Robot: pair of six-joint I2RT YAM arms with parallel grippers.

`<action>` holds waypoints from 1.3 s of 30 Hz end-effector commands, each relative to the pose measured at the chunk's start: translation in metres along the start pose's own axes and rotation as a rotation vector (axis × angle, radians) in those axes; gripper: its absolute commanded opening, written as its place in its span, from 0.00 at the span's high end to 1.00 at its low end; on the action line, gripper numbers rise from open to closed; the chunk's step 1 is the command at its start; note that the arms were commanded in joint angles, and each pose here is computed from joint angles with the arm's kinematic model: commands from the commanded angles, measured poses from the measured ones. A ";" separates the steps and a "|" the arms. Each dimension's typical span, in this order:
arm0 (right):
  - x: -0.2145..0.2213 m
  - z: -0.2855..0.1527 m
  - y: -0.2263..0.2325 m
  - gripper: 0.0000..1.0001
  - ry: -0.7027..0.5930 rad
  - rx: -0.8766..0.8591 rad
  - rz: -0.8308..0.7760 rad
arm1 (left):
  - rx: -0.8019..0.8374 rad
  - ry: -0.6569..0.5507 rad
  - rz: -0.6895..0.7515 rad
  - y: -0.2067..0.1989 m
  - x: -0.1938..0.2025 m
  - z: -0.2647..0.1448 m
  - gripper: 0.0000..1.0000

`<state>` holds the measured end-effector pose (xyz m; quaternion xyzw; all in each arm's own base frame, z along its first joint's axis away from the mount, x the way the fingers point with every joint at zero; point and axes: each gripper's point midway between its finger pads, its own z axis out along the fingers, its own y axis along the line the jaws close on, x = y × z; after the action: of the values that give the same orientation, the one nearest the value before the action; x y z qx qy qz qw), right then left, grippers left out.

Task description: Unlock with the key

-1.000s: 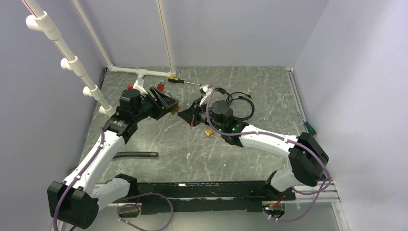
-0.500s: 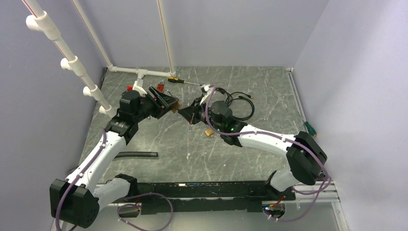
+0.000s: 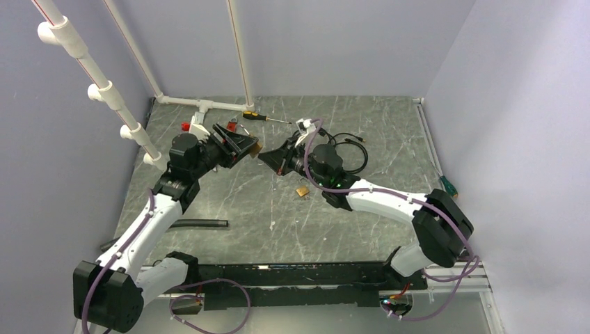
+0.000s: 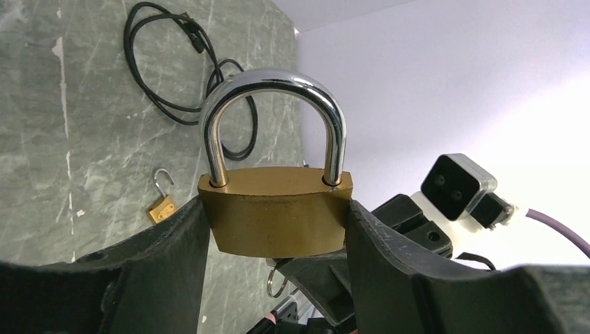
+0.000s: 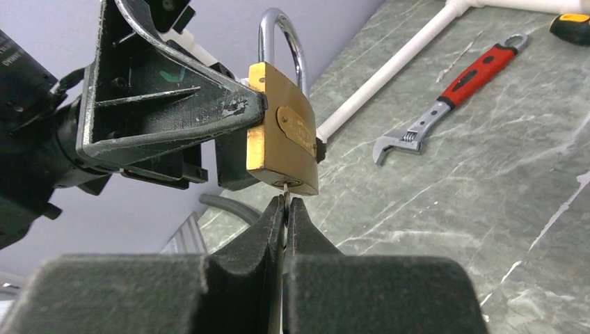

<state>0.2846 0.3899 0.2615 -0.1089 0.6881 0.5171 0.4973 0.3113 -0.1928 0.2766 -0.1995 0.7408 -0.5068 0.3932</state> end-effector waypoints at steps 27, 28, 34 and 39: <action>-0.067 -0.026 0.044 1.00 -0.028 -0.582 0.534 | 0.505 0.081 0.302 -0.107 0.026 -0.059 1.00; -0.063 -0.024 0.043 1.00 -0.009 -0.595 0.543 | 0.501 0.084 0.309 -0.106 0.026 -0.059 1.00; -0.058 -0.024 0.039 1.00 0.011 -0.594 0.529 | 0.440 0.098 0.339 -0.102 0.025 -0.058 1.00; -0.052 -0.025 0.034 0.98 0.027 -0.534 0.467 | 0.371 0.077 0.363 -0.095 0.021 -0.059 1.00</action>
<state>0.2589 0.3772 0.2900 -0.0892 0.5650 0.7805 0.2524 0.2792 -0.1999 0.3163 -0.0674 0.7093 -0.5350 0.4539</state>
